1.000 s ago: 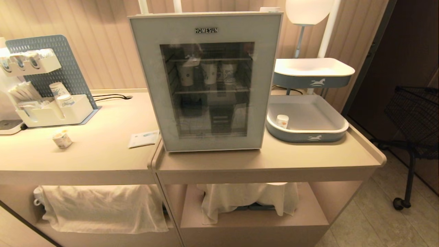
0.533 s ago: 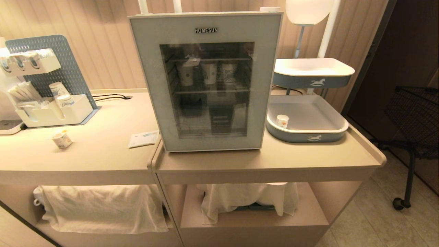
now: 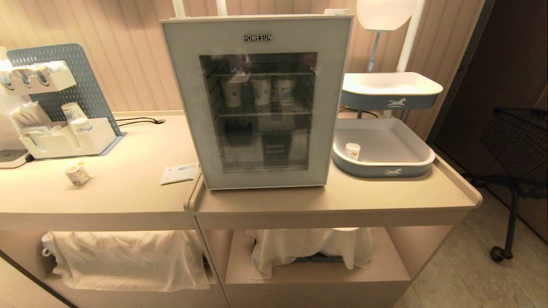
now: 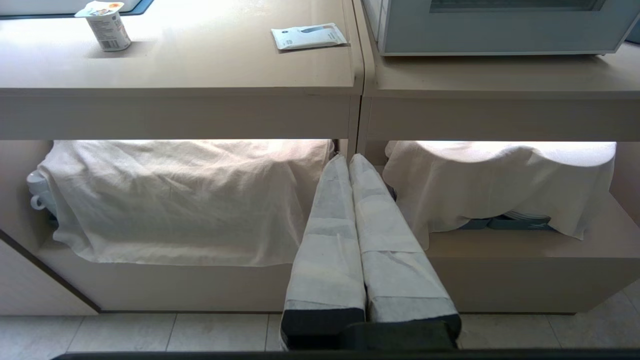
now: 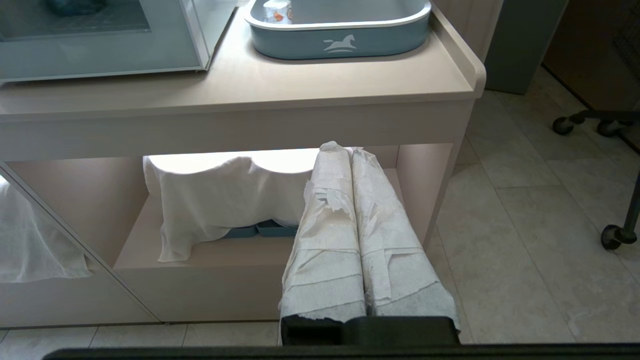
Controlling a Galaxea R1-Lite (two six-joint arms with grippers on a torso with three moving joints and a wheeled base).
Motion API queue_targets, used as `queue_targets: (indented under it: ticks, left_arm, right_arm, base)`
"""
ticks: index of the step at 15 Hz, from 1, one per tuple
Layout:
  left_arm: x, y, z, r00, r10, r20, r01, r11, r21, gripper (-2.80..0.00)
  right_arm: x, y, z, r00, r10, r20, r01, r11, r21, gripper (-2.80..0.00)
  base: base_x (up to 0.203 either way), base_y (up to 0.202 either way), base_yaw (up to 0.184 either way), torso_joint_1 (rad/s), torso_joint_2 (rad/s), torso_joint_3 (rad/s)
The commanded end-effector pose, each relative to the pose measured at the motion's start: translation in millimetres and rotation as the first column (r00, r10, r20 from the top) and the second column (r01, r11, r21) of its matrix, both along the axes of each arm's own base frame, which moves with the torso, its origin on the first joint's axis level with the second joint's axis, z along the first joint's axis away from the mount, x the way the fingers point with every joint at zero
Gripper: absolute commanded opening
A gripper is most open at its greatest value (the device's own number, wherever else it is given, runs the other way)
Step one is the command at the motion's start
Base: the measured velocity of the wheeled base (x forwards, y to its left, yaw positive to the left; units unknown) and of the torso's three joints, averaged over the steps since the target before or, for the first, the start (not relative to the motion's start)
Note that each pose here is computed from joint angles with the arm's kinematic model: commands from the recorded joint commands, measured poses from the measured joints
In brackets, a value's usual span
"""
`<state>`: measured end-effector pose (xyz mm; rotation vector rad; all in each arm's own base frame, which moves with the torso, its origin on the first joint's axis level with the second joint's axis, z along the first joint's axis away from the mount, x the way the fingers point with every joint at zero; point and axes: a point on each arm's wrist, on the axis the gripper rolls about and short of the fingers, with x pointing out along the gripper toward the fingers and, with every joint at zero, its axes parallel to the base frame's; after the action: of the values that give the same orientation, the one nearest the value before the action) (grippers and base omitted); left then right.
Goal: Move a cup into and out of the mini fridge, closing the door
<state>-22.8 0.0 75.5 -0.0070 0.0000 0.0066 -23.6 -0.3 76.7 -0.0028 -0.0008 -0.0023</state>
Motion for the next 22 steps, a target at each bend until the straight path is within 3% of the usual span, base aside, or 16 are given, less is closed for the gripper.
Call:
queue_targets:
  ticks: [1, 22]
  left_arm:
    - [0.1, 0.0, -0.4, 1.0, 0.001, -0.002, -0.001, 1.0, -0.001, -2.8]
    - [0.1, 0.0, -0.4, 1.0, 0.001, -0.002, -0.001, 1.0, -0.001, -2.8]
  right_arm:
    - [0.2, 0.0, -0.1, 1.0, 0.001, -0.002, -0.001, 1.0, 0.0, -2.8]
    - [0.4, 0.0, -0.8, 1.0, 0.001, -0.004, -0.001, 1.0, 0.0, -2.8]
  base:
    - [0.0, 0.0, 0.0, 0.0, 0.0, 0.0]
    - [0.0, 0.0, 0.0, 0.0, 0.0, 0.0]
